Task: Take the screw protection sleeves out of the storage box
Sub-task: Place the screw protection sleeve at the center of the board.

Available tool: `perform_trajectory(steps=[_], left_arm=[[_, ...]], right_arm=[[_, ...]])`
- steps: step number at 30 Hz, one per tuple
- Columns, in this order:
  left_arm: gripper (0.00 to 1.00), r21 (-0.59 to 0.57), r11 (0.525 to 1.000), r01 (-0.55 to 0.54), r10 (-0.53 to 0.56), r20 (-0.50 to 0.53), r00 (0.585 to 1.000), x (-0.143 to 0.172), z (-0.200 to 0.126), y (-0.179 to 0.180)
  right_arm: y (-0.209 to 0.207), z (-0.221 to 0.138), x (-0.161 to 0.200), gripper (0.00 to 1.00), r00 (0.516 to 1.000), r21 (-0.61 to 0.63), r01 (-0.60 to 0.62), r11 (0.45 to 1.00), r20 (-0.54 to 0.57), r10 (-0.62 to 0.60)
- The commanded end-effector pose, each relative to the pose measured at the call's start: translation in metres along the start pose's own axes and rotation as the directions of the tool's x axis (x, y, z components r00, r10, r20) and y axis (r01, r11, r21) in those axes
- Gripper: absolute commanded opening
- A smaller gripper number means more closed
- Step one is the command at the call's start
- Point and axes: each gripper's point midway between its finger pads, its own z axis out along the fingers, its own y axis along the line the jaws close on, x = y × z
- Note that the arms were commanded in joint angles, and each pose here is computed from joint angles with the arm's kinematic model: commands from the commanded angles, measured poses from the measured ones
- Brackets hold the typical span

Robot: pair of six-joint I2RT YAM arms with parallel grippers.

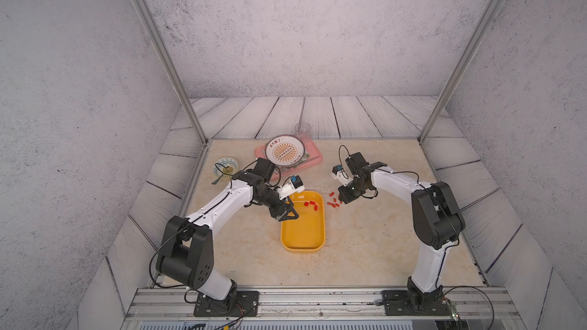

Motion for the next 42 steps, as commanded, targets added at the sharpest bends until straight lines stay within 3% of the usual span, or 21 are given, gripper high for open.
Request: perform_trajectory(steps=[1, 15, 25, 27, 30, 33, 37, 42], left_arm=[[0.65, -0.013, 1.000, -0.011, 0.011, 0.008, 1.000, -0.005, -0.004, -0.001], [0.65, -0.031, 1.000, -0.003, 0.002, -0.030, 1.000, 0.003, -0.001, 0.001], [0.65, -0.050, 0.997, -0.059, 0.053, -0.108, 0.993, 0.004, 0.019, -0.007], [0.63, -0.084, 0.986, -0.143, 0.127, -0.171, 0.977, 0.007, 0.029, -0.006], [0.62, -0.136, 0.940, -0.313, 0.265, -0.284, 0.921, 0.012, 0.044, 0.003], [0.58, -0.167, 0.891, -0.422, 0.350, -0.338, 0.874, 0.007, 0.056, 0.014], [0.53, -0.163, 0.878, -0.451, 0.379, -0.341, 0.861, -0.006, 0.064, 0.021], [0.49, -0.135, 0.881, -0.453, 0.384, -0.352, 0.854, -0.011, 0.081, 0.032]], right_arm=[[-0.010, 0.011, -0.007, 0.07, 1.000, 0.033, -0.010, 0.999, -0.014, 0.010], [-0.011, 0.020, -0.012, 0.19, 0.999, 0.024, -0.015, 1.000, -0.040, 0.015], [0.006, -0.017, -0.016, 0.27, 0.997, -0.023, 0.073, 0.997, 0.015, -0.072], [0.012, -0.031, -0.018, 0.31, 0.992, -0.039, 0.117, 0.992, 0.045, -0.115], [0.018, -0.052, -0.018, 0.39, 0.985, -0.054, 0.146, 0.988, 0.100, -0.140], [0.018, -0.073, -0.018, 0.57, 0.975, -0.054, 0.146, 0.988, 0.179, -0.134], [0.007, -0.096, -0.013, 0.79, 0.958, -0.041, 0.138, 0.990, 0.258, -0.123], [0.011, -0.120, -0.010, 0.85, 0.933, -0.118, 0.158, 0.980, 0.344, -0.109]])
